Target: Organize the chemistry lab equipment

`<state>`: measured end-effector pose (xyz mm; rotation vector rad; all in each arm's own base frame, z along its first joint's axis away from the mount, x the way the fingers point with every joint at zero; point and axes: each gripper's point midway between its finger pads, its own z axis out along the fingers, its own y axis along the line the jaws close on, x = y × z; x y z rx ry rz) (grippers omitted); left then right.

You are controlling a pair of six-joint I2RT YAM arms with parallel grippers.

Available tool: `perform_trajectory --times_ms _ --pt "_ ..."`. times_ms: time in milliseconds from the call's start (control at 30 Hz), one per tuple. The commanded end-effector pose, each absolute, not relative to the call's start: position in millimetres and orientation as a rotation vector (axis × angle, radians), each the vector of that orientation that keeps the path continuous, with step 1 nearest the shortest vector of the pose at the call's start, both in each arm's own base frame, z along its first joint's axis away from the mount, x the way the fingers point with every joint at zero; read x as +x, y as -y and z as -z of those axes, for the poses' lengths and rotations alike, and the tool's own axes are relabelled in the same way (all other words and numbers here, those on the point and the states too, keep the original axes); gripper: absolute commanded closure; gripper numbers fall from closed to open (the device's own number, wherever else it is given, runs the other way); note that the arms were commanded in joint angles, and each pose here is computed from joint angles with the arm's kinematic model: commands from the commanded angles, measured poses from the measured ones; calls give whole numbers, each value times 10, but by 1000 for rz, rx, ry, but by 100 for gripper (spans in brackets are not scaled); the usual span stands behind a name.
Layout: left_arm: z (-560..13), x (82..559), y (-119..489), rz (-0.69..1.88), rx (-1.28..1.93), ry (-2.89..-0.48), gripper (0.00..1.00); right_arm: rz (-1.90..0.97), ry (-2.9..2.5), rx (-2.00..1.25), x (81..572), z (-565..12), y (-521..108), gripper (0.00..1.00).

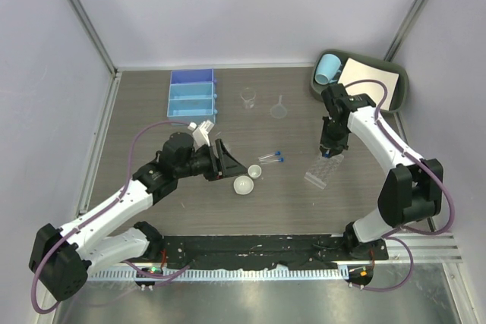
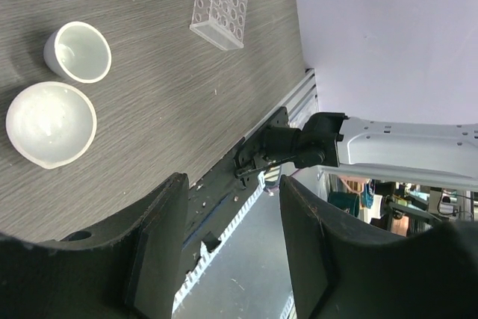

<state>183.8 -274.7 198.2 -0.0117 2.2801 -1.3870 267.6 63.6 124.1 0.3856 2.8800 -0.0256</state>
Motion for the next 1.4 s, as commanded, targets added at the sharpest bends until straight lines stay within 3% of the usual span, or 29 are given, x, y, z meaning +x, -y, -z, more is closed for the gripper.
perform_trajectory --times_ms 0,900,1167,1367 --pt "-2094 1830 2787 1438 32 -2231 44 -4 -2841 367 2856 -1291 -659 98" --pt "-1961 1874 2854 1435 44 -2273 44 -31 -2883 421 3039 -1043 -586 97" --pt "-1961 1875 2858 1438 41 -2276 45 -45 -2908 433 3074 -982 -584 92" --pt "-1941 1886 2866 1434 38 -2284 44 -36 -2897 446 3130 -1010 -554 83"
